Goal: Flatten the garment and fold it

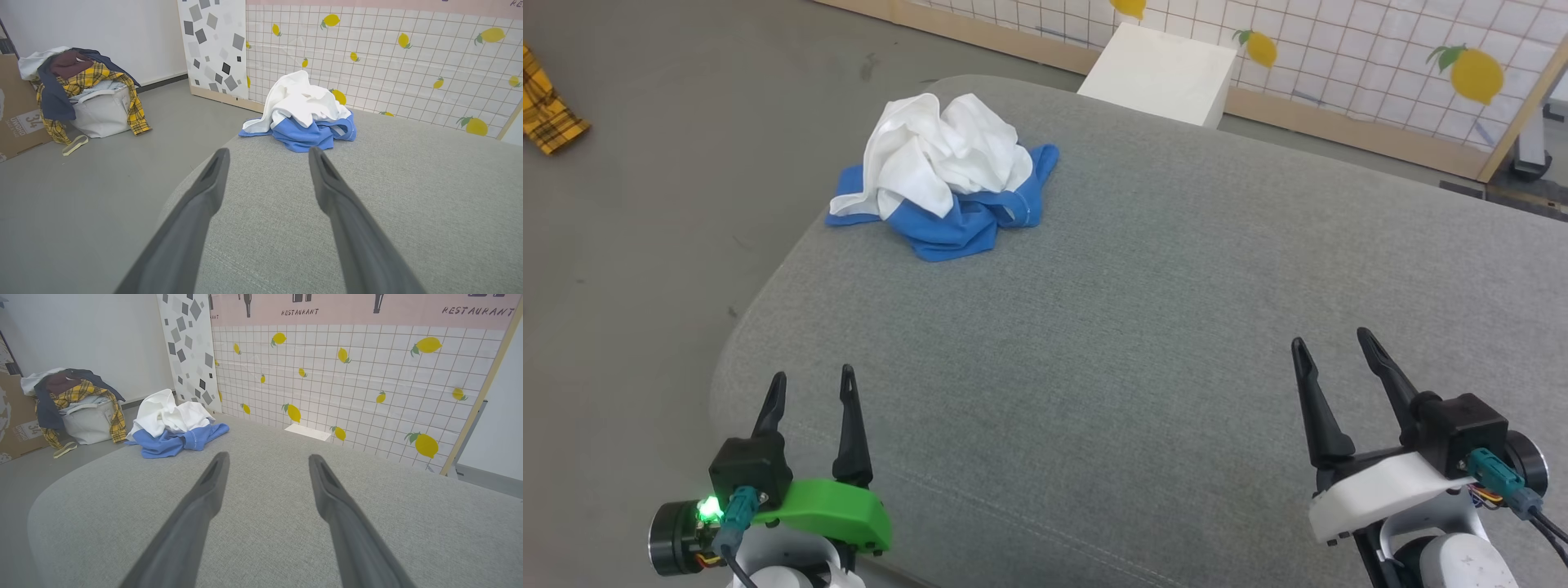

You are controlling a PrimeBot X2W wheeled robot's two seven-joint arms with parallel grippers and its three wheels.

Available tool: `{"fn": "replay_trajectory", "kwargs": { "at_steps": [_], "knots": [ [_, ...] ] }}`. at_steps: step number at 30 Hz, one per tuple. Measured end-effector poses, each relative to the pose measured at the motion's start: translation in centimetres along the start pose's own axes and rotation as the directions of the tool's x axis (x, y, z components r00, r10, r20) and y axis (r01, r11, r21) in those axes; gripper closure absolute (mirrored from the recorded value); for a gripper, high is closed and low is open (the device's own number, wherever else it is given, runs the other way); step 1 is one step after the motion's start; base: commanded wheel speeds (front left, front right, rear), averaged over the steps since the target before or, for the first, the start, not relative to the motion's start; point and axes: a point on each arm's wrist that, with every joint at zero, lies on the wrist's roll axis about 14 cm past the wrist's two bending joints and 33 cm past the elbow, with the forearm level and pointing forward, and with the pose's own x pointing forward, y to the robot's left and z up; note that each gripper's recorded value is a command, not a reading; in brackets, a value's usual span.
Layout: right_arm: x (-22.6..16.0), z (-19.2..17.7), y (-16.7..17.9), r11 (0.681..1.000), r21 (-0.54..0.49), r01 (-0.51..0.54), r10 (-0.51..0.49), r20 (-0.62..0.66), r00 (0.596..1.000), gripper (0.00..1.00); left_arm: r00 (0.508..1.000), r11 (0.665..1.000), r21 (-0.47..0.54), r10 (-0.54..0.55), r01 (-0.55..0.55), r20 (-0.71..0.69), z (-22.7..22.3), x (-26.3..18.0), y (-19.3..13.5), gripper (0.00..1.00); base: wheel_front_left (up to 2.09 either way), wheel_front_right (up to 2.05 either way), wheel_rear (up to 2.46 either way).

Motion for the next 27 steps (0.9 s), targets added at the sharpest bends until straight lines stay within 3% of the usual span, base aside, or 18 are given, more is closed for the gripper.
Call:
{"fn": "replay_trajectory", "kwargs": {
  "at_steps": [27],
  "knots": [
    [2.3, -0.3, 2.9, 0.995, 0.037, -0.089, 0.088, 0.026, 0.996, 0.00, 0.992, 0.992, -0.011, 0.127, -0.126, 0.016, -0.1, -1.9, 3.9, 0.00, 0.00, 0.00, 0.00]
  ]
}}
